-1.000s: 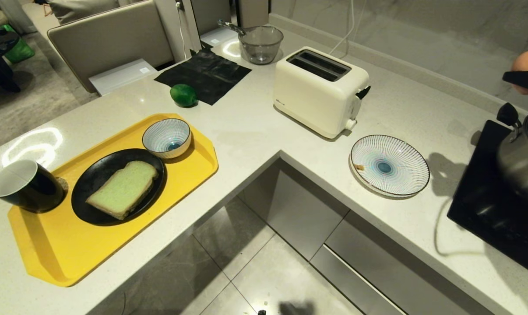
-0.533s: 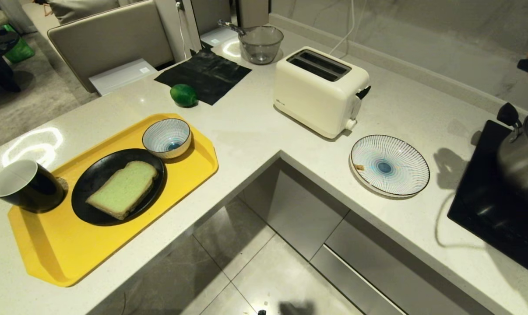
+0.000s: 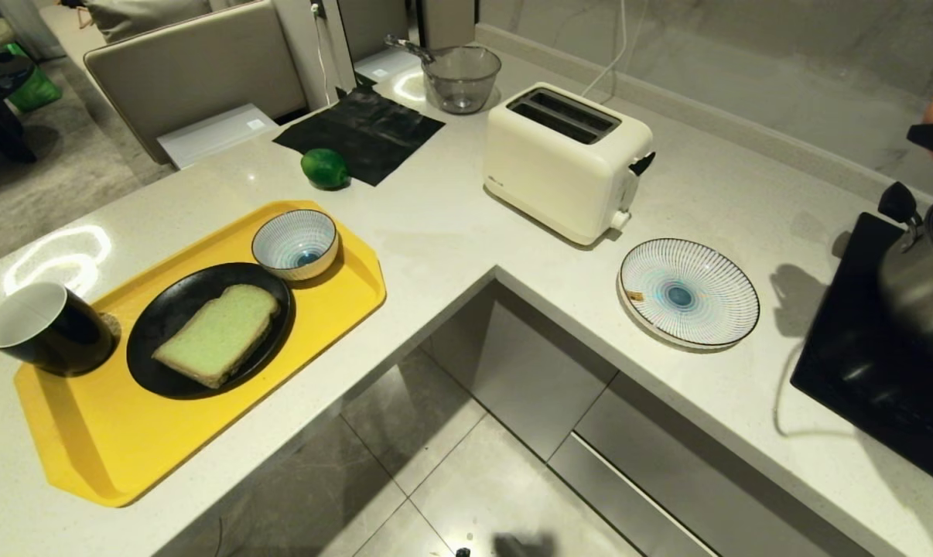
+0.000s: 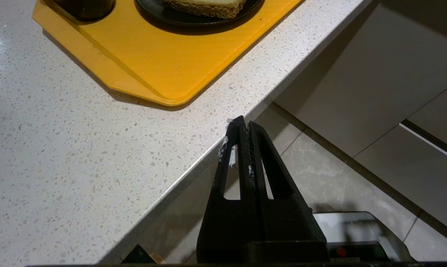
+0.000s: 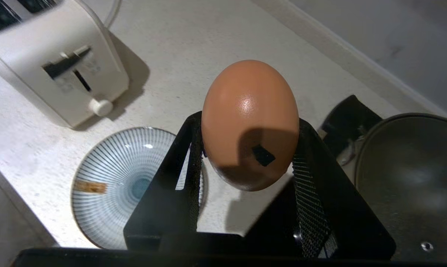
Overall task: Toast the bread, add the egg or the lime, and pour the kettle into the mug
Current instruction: Put the egg in the bowl
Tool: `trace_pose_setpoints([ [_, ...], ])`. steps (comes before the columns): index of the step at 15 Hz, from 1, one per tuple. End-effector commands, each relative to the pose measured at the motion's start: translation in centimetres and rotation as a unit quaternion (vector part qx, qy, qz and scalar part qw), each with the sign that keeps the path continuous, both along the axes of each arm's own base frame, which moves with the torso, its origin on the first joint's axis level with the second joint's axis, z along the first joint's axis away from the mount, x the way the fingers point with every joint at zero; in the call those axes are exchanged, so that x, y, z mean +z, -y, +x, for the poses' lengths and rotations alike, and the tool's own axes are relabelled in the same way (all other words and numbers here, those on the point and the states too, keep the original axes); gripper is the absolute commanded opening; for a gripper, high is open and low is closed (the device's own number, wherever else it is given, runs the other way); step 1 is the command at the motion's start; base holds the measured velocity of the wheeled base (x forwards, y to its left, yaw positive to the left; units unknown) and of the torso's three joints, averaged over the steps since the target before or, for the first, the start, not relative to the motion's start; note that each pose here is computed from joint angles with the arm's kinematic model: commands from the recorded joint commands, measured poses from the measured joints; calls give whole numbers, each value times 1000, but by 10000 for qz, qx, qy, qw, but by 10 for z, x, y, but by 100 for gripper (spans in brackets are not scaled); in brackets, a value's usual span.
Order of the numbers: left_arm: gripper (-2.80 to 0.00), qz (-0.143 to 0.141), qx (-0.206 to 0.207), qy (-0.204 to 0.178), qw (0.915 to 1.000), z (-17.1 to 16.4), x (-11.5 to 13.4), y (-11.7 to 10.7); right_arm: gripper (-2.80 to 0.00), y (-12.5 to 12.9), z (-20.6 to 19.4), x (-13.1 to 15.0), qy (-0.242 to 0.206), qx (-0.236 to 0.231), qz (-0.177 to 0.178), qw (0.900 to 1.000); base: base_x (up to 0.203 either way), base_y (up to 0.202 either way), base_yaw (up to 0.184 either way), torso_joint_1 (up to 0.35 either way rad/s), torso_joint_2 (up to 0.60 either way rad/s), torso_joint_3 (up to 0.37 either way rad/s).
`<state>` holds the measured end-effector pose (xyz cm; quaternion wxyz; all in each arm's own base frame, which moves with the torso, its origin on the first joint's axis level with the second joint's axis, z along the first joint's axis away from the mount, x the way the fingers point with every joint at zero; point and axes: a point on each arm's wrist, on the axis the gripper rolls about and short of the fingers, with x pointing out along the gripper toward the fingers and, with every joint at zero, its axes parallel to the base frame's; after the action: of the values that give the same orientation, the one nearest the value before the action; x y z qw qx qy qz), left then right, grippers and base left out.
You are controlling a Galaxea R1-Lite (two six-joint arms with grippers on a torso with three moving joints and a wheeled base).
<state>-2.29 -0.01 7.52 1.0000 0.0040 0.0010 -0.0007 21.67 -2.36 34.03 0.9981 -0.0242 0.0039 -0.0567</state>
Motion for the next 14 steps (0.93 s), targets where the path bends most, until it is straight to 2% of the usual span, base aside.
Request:
trace_pose_setpoints([
  [1,-280,-2,13,2,10000,0,0,0,-280,3,0,-2,-38,-48,-59,10000,0,0,0,0,0,0],
  [14,-280,13,8,10,10000,0,0,0,-280,1,3,-7,-98,377,-31,9992,0,0,0,0,0,0],
])
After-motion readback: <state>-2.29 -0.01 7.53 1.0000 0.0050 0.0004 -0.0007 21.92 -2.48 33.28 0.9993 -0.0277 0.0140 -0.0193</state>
